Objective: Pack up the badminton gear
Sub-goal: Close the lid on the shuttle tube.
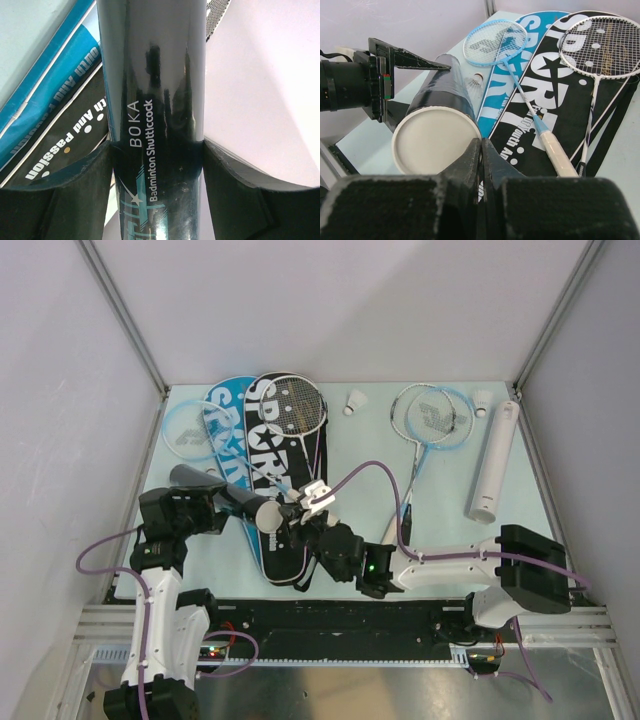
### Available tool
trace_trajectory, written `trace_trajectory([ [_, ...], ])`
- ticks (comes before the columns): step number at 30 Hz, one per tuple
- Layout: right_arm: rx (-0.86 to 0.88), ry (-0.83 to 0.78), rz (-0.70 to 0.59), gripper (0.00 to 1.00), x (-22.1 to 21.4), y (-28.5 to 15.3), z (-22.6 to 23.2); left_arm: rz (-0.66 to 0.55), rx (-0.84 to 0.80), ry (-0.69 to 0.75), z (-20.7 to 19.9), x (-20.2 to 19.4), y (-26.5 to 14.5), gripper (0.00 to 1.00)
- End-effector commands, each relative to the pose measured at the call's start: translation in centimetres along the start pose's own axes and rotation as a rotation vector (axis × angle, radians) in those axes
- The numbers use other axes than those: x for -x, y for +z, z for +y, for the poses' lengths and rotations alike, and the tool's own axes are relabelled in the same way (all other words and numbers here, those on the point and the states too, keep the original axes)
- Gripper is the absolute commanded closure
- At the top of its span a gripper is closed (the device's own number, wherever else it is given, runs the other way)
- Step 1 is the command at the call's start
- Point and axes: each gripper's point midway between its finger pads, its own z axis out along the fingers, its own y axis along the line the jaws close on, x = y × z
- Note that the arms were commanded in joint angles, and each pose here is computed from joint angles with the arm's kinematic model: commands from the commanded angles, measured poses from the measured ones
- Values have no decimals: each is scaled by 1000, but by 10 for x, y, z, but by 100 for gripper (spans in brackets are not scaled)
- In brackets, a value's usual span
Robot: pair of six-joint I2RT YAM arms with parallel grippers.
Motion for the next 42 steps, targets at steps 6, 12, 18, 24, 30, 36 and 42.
trace_trajectory([
  [6,57,61,15,71,5,2,19,81,-107,38,-34,-18,-17,79],
  [12,113,78,34,60,-2,1,31,86,-111,40,-36,-19,-18,79],
  [18,179,102,57,56,-8,0,44,88,-124,48,-41,-20,-20,79],
  [24,139,103,72,49,-20,7,42,96,-129,54,-42,-22,-22,79],
  [30,96,65,94,43,-33,16,39,111,-140,54,-45,-25,-25,79],
  [36,68,50,114,43,-43,22,36,112,-144,59,-48,-27,-29,82],
  [42,6,39,167,44,-61,27,27,120,-144,66,-48,-29,-33,85],
])
